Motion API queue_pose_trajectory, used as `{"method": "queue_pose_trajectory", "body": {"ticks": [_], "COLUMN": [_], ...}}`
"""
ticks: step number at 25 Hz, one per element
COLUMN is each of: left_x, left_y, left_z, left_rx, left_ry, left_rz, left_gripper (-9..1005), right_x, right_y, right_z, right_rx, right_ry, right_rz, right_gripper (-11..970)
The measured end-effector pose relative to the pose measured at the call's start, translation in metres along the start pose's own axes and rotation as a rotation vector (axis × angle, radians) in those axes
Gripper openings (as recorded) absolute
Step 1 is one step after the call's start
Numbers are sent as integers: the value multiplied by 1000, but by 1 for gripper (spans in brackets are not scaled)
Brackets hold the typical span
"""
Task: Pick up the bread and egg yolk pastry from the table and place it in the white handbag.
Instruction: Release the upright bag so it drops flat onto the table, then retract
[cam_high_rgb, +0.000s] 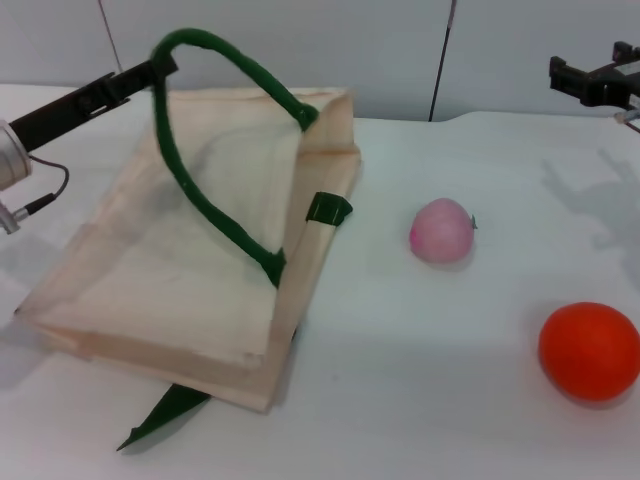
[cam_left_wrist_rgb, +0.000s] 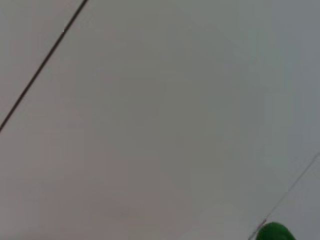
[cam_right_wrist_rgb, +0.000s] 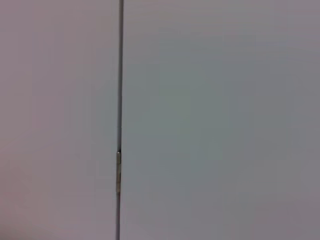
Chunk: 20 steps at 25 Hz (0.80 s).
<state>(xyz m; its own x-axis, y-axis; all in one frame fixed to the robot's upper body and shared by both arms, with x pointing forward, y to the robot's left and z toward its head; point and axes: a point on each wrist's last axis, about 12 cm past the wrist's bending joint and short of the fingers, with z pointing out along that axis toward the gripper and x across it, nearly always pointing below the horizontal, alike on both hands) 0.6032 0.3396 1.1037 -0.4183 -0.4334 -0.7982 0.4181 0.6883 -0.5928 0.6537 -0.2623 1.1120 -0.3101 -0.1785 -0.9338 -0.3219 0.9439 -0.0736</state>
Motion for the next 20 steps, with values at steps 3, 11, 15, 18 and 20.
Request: {"method": "queue_pose_trajectory", "body": {"ticks": [3,11,15,18,20], "left_x": [2,9,7,5,6], "left_y": [-8,-21,-19,-16,-15], "left_z": [2,7,4,-2,-5], "left_rx": [61,147,133,107,94], "left_ry": [3,9,-29,-116,-169], "left_rz": [41,134,132,145,157], "left_gripper": [662,822,878,878,878], "right_x": [0,0,0,-1,4], "right_y": [-3,-4,-5,-8,-9], "right_z": [-1,0,-1,-3,-5], "right_rx": [8,8,13,17,-7], "right_ry": [-3,-2,-12,-47,-80], "right_rz": [11,17,44,67,94], "right_gripper": [894,894,893,893,893]}}
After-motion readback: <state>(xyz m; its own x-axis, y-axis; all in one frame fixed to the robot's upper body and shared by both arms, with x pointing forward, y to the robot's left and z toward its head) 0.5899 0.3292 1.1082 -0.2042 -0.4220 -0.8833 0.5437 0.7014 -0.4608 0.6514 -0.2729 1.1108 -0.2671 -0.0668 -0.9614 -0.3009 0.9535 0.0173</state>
